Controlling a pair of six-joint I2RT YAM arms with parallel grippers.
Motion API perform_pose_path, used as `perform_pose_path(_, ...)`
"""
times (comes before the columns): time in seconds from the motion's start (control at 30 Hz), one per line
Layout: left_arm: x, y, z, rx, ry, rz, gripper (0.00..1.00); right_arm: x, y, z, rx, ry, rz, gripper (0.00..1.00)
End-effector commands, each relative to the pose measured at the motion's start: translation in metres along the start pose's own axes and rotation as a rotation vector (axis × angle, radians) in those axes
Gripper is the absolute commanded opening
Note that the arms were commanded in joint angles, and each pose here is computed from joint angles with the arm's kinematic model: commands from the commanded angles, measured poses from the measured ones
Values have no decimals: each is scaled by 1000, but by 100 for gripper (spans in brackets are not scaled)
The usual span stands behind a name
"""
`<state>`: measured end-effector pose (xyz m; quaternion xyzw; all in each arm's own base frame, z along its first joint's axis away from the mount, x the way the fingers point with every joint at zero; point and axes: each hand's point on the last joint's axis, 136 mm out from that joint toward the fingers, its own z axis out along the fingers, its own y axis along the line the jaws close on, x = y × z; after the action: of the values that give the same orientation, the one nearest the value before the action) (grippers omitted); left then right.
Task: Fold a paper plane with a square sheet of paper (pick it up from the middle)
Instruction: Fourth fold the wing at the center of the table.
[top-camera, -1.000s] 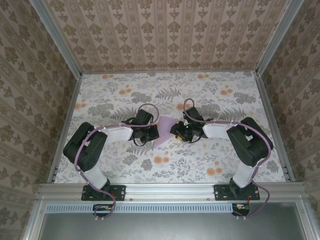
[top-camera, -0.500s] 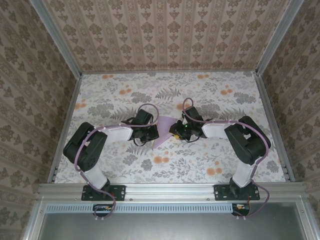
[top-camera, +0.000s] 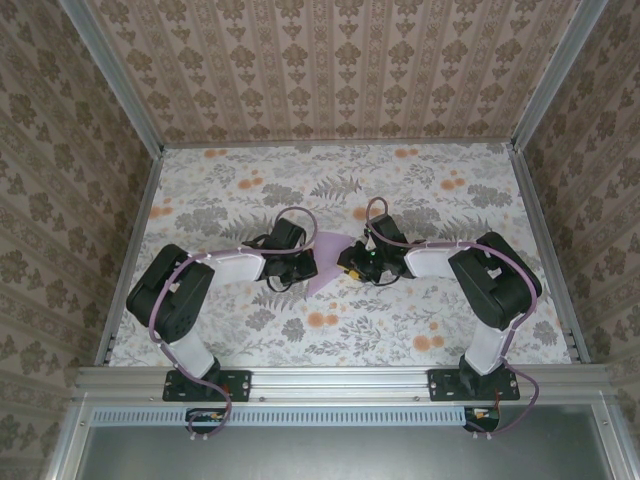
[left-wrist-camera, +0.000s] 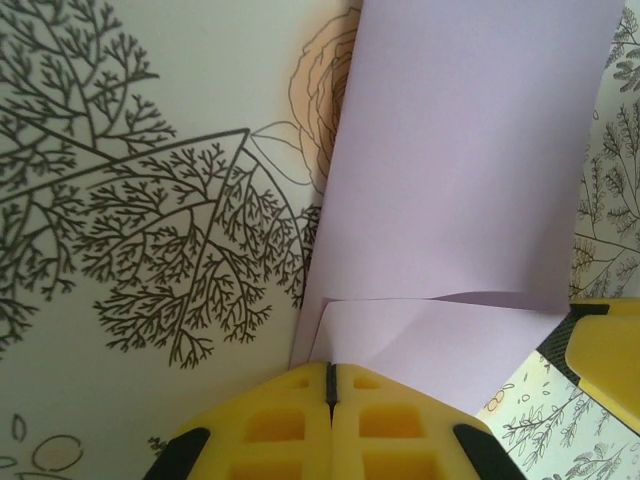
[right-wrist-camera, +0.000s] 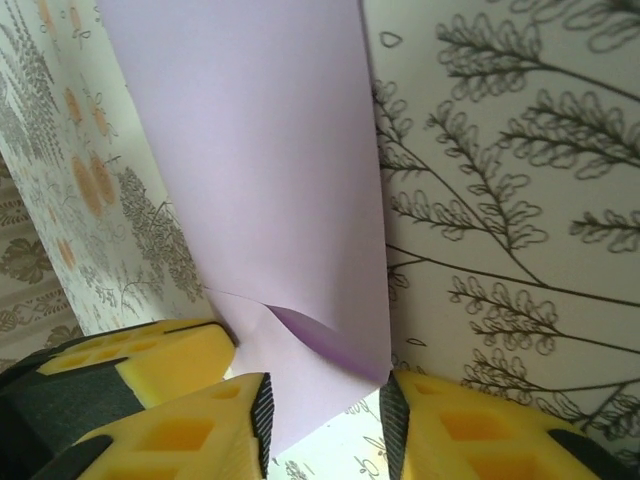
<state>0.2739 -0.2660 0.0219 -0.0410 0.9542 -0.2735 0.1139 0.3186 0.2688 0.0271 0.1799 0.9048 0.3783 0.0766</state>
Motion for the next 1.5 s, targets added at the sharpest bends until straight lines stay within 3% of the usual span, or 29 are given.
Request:
perform_pose_path(0.0, 4, 11, 3, -35, 16, 5, 0, -2, -4, -7, 18, -22, 4, 39)
perform_pose_path(0.4, 4, 12, 2, -36, 17, 2, 0, -3, 3, -6, -18, -20, -1, 34)
perform_pose_path(0.83, 5, 12, 2, -36, 21, 4, 0, -4, 12, -8, -53, -29, -10, 35)
perform_pose_path(1.47, 6, 13, 3, -37, 21, 5, 0, -5, -3, -10, 18, -37, 7, 39)
